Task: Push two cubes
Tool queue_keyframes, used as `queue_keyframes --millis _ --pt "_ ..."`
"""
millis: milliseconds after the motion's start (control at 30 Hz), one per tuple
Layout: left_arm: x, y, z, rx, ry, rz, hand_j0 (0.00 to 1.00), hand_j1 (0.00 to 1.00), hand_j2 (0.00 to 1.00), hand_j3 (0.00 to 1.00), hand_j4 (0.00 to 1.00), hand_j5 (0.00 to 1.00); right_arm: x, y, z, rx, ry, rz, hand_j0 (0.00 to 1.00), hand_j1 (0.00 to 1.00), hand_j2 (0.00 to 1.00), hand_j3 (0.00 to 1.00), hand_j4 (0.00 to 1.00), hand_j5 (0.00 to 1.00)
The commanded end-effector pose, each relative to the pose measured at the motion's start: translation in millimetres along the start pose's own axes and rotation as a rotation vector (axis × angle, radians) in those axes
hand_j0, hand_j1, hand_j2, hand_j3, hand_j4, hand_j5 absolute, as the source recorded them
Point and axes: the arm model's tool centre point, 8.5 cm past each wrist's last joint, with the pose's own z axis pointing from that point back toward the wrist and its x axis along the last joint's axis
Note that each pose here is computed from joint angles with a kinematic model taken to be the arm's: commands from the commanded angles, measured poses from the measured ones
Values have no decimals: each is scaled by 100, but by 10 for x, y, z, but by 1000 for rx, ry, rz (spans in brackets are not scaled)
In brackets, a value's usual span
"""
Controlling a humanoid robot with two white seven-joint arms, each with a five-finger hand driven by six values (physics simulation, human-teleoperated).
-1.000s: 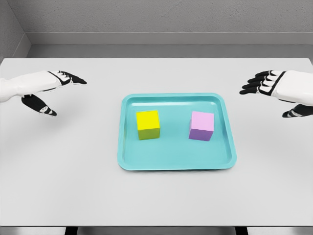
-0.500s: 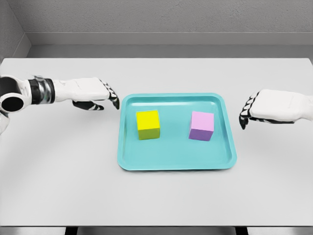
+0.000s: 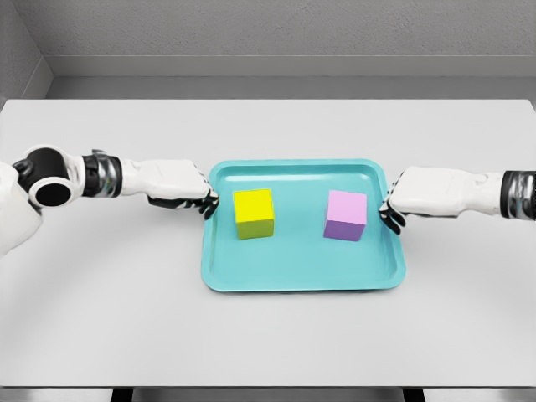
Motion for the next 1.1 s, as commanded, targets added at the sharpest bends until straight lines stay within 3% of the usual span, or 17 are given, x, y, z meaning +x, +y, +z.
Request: queue_keyframes --millis 0,300,567,867,1067 --pt "42 -4 -76 -2 -20 7 38 38 38 38 38 38 -47 68 -76 1 2 -32 21 21 21 21 21 21" --pt "54 2 -205 -13 -17 -7 38 38 38 38 38 38 -176 245 -308 48 16 -71 23 23 23 23 23 23" --pt "93 134 -346 11 -37 -9 38 38 38 38 38 38 -223 357 -331 79 24 -96 24 24 24 24 24 24" --pt "183 200 -456 28 -66 -13 38 38 38 38 38 38 -134 259 -536 65 -19 -75 24 24 24 24 24 24" --pt "190 379 -436 62 -77 -24 40 40 40 40 40 40 -50 195 -688 69 -55 -51 24 24 24 24 24 24"
